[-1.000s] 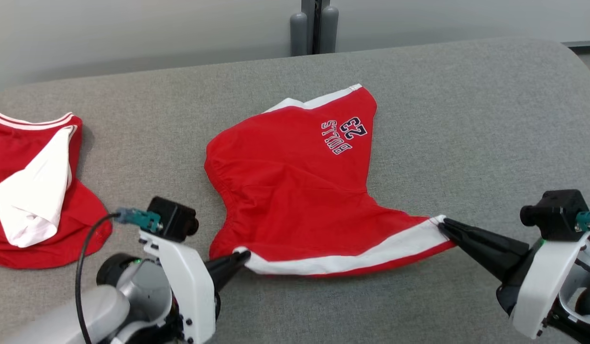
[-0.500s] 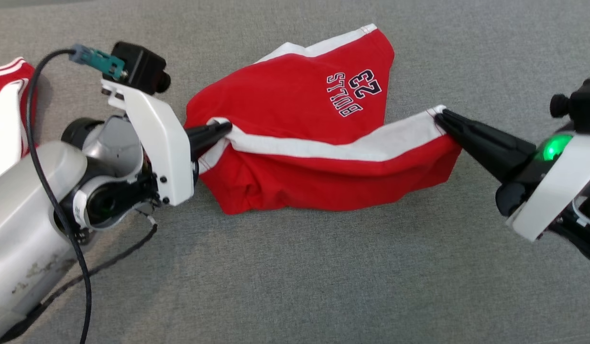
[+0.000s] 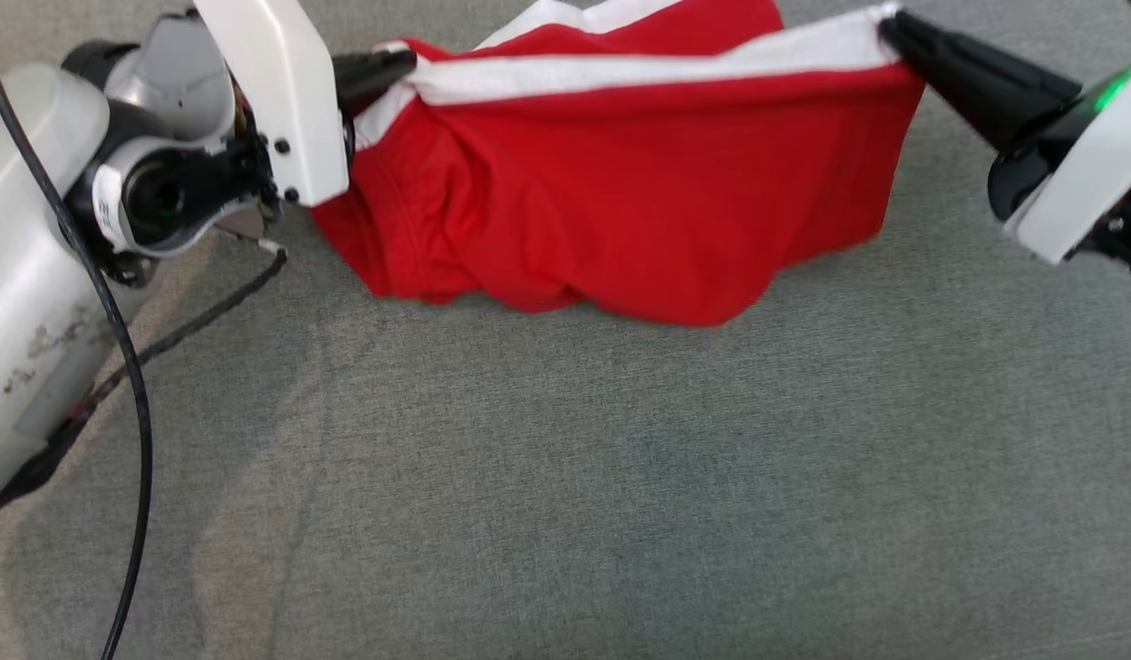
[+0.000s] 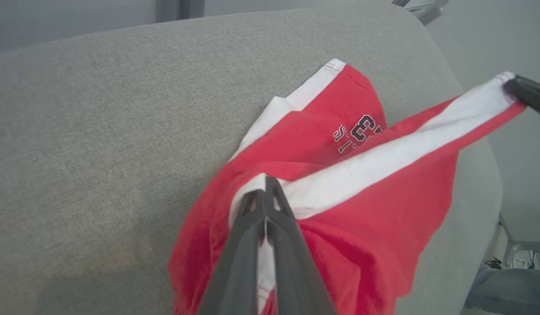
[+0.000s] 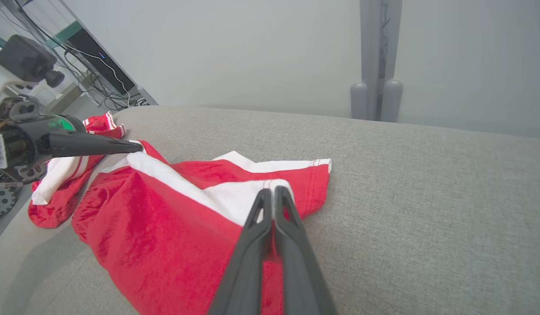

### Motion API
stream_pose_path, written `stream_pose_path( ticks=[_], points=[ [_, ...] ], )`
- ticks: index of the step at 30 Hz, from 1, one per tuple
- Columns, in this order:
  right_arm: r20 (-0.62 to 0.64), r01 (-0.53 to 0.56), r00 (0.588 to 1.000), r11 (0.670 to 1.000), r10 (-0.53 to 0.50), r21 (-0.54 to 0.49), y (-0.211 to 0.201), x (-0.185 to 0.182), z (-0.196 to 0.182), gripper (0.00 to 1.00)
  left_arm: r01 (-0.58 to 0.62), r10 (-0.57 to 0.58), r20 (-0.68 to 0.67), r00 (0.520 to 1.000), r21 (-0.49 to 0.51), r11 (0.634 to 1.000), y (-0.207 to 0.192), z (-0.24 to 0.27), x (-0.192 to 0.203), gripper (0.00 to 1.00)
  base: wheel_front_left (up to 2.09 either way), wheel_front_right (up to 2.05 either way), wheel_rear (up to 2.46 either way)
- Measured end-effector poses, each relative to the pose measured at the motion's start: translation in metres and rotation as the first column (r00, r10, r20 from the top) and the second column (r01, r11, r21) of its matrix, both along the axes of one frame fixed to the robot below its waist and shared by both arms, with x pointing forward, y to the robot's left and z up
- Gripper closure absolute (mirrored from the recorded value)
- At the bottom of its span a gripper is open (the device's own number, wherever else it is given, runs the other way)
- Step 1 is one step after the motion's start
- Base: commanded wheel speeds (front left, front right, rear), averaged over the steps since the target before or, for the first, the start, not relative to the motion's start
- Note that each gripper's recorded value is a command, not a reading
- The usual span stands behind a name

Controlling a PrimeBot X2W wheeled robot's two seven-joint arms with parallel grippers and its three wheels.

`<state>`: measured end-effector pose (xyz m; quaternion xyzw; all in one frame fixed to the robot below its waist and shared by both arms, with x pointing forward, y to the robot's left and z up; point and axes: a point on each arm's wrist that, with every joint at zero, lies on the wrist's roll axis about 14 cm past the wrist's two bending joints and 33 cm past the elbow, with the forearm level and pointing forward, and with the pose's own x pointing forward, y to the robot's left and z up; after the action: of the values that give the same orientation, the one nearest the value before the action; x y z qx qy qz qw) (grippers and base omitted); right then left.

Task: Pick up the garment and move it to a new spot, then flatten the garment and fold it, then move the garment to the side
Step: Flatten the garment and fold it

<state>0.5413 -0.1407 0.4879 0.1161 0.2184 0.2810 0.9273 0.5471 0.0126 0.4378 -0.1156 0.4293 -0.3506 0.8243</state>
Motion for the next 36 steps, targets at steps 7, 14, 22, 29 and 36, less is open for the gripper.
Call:
stream_pose_path(
  ticks=[7, 14, 22, 29, 36],
  points=[
    [-0.041, 0.029, 0.999, 0.999, -0.028, 0.021, -0.001, 0.029, -0.015, 1.00, -0.029, 0.029, -0.006, 1.000, 0.006, 1.000, 0.004, -0.009, 0.015, 1.00, 0.00, 0.00, 0.00],
    [-0.065, 0.066, 0.996, 0.998, -0.065, 0.015, -0.005, 0.051, -0.027, 1.00, -0.055, 0.055, -0.017, 0.998, 0.020, 0.998, 0.013, -0.014, 0.020, 1.00, 0.00, 0.00, 0.00],
    [-0.062, 0.068, 0.996, 0.998, -0.068, -0.006, 0.003, 0.070, -0.040, 1.00, -0.051, 0.052, -0.032, 0.998, 0.016, 0.999, 0.013, -0.020, 0.022, 1.00, 0.00, 0.00, 0.00],
    [-0.089, 0.058, 0.994, 0.998, -0.061, -0.029, 0.013, 0.075, -0.062, 1.00, -0.049, 0.050, -0.040, 0.998, 0.031, 0.998, 0.014, -0.024, 0.022, 1.00, 0.00, 0.00, 0.00],
    [-0.067, 0.054, 0.996, 0.998, -0.055, -0.012, 0.024, 0.079, -0.066, 1.00, -0.049, 0.050, -0.049, 0.998, 0.035, 0.998, 0.014, -0.030, 0.021, 0.52, 0.00, 0.00, 0.00]
  ],
)
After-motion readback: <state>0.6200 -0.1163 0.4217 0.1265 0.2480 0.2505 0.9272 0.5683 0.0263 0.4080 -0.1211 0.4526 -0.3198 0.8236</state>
